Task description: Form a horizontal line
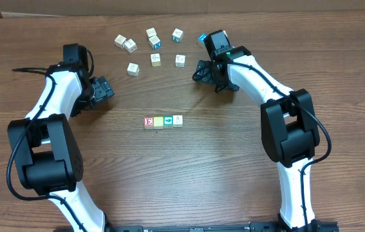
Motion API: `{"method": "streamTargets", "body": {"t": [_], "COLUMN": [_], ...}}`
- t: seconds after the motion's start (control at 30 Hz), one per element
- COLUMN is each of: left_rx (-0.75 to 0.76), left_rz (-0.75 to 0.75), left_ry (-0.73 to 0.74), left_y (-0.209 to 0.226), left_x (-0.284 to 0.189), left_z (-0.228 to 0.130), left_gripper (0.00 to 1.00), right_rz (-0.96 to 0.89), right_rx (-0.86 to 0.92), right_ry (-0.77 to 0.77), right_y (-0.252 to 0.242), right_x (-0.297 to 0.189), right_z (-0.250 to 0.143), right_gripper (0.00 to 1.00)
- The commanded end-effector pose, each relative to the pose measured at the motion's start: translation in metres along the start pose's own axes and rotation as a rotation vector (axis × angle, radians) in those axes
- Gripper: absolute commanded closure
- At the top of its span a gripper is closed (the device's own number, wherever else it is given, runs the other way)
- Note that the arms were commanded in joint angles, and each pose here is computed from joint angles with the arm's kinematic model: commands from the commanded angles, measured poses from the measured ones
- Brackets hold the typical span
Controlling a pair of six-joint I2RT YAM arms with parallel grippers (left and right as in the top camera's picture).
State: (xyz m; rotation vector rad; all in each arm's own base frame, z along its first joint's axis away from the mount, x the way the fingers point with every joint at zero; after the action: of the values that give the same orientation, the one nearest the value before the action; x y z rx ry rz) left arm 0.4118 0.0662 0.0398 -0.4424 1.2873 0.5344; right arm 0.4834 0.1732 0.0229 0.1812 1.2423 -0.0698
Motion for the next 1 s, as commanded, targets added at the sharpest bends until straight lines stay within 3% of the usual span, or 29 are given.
{"method": "streamTargets", "body": {"t": [0.0,0.5,0.8,0.97], "left_rx": [0.001,-0.005,-0.036,-0.046], "left_rz": [0.006,-0.008,-0.149,-0.185], "left_ry": [-0.013,-0.038,-0.284,-0.364], "left_y": [0.0,0.0,-0.002,0.002], "left_x": [-0.003,-0.014,-0.125,-0.16], "left_z": [0.0,0.005,0.032,0.035], "left_gripper": [0.0,0.0,0.0,0.0], "right_rz": [-0.01,-0.01,-0.01,-0.01], "right_rx": [0.006,0.006,0.006,0.006], "right_ry": [0.009,0.009,0.009,0.009], "right_y": [-0.004,-0.004,-0.004,-0.004], "right_x": [0.006,0.006,0.006,0.006], "right_z": [-0.003,-0.003,-0.003,-0.003], "right_gripper": [0.0,0.0,0.0,0.0]}}
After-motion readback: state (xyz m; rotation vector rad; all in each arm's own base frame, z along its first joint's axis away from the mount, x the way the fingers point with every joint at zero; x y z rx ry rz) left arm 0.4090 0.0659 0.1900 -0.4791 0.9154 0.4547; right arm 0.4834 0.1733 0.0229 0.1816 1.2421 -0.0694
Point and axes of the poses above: each gripper's point midway between its finger pads, its own x axis out along the fingers, its own y axis along the line the jaws close on, z = x × y, the point moved 1 cm from there along -x, back along the fingers, and after that the axes turned 4 degrees about -x, right-handed, at the moved point
